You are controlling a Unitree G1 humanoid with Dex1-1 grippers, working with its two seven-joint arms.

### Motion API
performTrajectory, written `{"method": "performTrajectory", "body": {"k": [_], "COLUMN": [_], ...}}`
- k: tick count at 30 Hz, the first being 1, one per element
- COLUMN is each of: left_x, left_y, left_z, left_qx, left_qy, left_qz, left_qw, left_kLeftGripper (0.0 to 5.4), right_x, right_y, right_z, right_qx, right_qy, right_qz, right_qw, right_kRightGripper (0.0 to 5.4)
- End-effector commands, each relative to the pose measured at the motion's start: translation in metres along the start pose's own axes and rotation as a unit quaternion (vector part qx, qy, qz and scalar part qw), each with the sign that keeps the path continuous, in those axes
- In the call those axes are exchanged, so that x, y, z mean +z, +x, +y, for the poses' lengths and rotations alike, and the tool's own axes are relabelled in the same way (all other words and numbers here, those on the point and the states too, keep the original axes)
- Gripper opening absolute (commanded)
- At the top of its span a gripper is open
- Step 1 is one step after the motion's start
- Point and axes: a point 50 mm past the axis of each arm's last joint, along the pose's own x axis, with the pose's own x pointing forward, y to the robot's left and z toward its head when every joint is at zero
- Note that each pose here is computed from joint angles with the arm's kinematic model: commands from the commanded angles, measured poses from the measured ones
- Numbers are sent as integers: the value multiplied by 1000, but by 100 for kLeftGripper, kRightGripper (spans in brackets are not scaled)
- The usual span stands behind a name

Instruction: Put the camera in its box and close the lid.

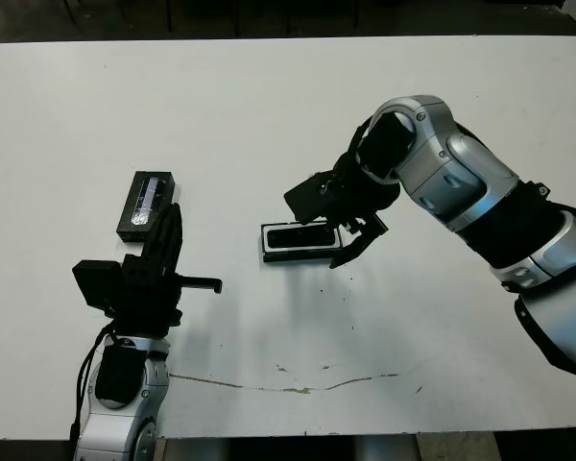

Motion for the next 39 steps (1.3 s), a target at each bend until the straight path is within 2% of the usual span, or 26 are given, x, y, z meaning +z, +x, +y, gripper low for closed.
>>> {"method": "performTrajectory", "body": {"k": [1, 3, 8, 13, 16, 18, 20, 22, 23, 25, 27, 30, 33, 39], "left_x": [-5, -5, -4, -4, -3, -3, -3, -3, -3, -3, -3, -2, -2, -2], "left_y": [-2, -2, -2, -2, -2, -2, -2, -3, -3, -2, -2, -2, -1, -1], "left_z": [3, 4, 7, 9, 9, 10, 11, 11, 12, 12, 13, 14, 15, 16], "left_qx": [2, 2, 2, 0, 1, 1, 1, 2, 2, 2, 2, 1, 0, 0], "left_qy": [5, 4, 11, 7, 5, 5, 7, 9, 9, 9, 11, 15, 16, 17], "left_qz": [19, 20, 17, 15, 17, 16, 16, 18, 18, 18, 19, 19, 19, 18], "left_qw": [1000, 1000, 1000, 1000, 1000, 1000, 1000, 1000, 1000, 1000, 1000, 1000, 1000, 1000], "left_kLeftGripper": [0, 0, 0, 0, 0, 0, 0, 0, 0, 0, 0, 0, 0, 0], "right_x": [-6, -11, -30, -49, -59, -66, -70, -70, -69, -65, -59, -52, -42, -19], "right_y": [-23, -36, -74, -90, -98, -97, -88, -70, -62, -43, -24, -8, 3, 22], "right_z": [-6, -9, -10, 0, 9, 20, 33, 48, 54, 68, 80, 90, 94, 100], "right_qx": [-48, -78, -167, -225, -290, -360, -415, -459, -475, -502, -522, -548, -572, -597], "right_qy": [28, 44, 70, 113, 180, 217, 264, 301, 313, 331, 338, 329, 297, 255], "right_qz": [-2, -14, -49, -83, -136, -165, -193, -219, -224, -220, -216, -214, -191, -185], "right_qw": [998, 996, 982, 964, 930, 892, 849, 807, 791, 768, 752, 738, 740, 738], "right_kRightGripper": [504, 538, 539, 539, 539, 539, 539, 518, 508, 473, 439, 384, 330, 225]}}
